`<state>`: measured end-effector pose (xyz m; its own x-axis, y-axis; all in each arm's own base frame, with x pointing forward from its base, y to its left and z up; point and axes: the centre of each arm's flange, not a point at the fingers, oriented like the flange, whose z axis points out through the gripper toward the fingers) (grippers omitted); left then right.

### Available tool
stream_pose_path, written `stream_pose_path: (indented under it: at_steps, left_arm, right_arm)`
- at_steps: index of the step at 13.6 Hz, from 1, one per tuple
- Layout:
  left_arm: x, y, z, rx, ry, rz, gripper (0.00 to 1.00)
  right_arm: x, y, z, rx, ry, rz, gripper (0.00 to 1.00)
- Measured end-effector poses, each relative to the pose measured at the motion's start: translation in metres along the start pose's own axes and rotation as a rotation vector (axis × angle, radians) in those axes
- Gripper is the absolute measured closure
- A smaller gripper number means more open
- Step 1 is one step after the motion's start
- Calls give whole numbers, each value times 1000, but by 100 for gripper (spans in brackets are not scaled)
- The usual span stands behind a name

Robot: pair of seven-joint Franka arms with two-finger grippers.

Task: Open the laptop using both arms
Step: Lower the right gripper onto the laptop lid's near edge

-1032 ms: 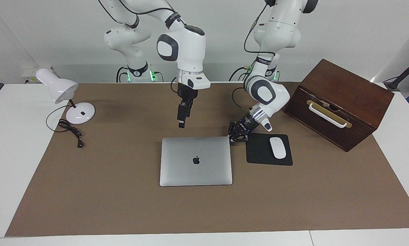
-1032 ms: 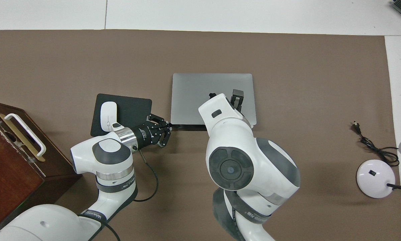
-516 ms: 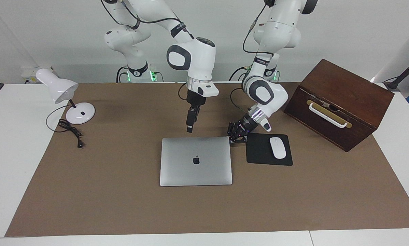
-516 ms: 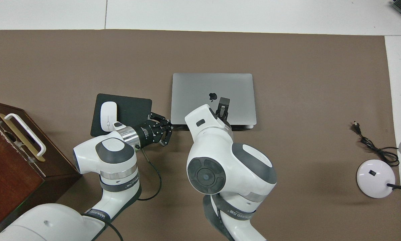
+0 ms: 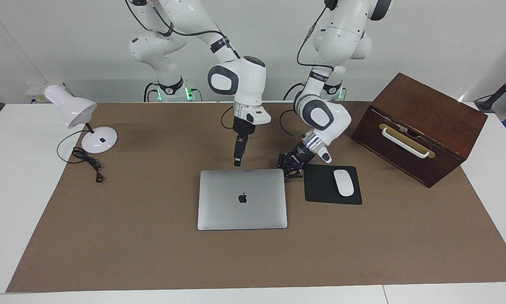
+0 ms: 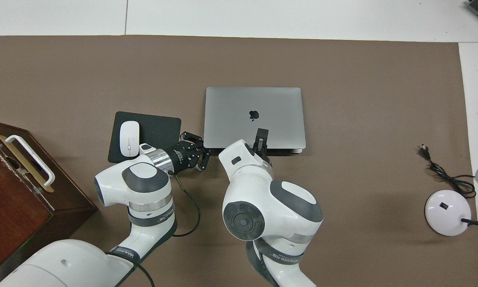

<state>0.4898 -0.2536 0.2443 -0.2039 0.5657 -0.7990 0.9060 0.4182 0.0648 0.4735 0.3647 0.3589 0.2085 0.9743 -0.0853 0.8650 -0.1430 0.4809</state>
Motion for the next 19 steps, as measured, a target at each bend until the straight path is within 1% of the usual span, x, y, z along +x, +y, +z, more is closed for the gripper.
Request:
stream_pose_path:
  at_steps: [4, 8, 19]
  left_arm:
    - [0, 0, 0, 0, 0, 0, 99]
    - [0, 0, 0, 1, 0, 18, 99]
    - [0, 0, 1, 0, -1, 31, 99]
  right_arm:
    - [11, -25, 22, -9, -8, -5, 0]
    - [15, -37, 42, -41, -18, -4, 0]
    - [4, -2, 48, -60, 3, 56, 0]
